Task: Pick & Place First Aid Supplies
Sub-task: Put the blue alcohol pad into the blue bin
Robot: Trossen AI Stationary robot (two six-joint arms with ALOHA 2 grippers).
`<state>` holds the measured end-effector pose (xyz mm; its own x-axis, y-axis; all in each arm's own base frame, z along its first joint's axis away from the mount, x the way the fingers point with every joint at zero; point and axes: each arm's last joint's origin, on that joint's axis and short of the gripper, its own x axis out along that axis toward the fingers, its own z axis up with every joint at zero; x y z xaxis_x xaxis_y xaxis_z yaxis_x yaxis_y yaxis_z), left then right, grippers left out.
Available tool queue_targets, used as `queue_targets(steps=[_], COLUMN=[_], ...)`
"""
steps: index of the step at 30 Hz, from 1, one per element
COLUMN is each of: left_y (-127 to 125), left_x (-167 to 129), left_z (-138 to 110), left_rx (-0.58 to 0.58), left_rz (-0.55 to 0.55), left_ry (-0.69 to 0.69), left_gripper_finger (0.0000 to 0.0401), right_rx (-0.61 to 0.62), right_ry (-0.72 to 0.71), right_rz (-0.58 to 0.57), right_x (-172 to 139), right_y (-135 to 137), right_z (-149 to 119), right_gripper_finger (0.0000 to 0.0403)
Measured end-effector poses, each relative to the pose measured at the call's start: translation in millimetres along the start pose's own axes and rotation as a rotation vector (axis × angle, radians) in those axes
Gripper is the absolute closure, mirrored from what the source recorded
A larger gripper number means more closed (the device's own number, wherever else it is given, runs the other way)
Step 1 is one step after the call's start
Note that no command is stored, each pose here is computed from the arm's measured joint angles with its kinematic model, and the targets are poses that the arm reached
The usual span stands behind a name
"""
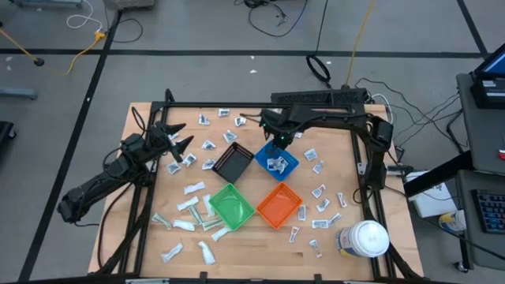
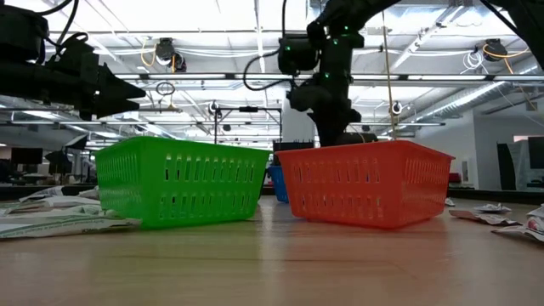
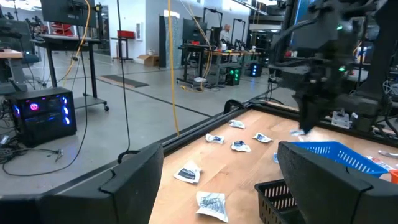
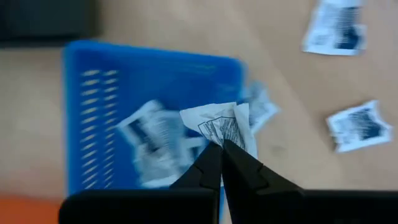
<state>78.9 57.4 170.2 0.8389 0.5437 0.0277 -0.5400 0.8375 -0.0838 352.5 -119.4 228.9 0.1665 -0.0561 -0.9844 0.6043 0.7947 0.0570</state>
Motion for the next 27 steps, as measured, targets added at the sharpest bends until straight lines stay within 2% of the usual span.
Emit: queue_targets(steps=[11,20,27], left_y=[0,0,0], left_x=[0,0,0], left_z=[0,0,0], left_rx=[0.000,0.000,0.000], left_rz=[0.000,0.000,0.000], left_ry=[0.000,0.000,0.000], left_gripper_finger=[0.0077,0.0077,0.0077], right_rx=[-0.132,-0.148,-0.154], right_ry=[0.027,0.093,0.096], right_rz=[0.042,0.017,0.016], right_x=[3,30,34], right_y=[36,40,42], right_z=[-12,-10,-10], right_gripper_finger=[0.0403,0.0403,0.0389])
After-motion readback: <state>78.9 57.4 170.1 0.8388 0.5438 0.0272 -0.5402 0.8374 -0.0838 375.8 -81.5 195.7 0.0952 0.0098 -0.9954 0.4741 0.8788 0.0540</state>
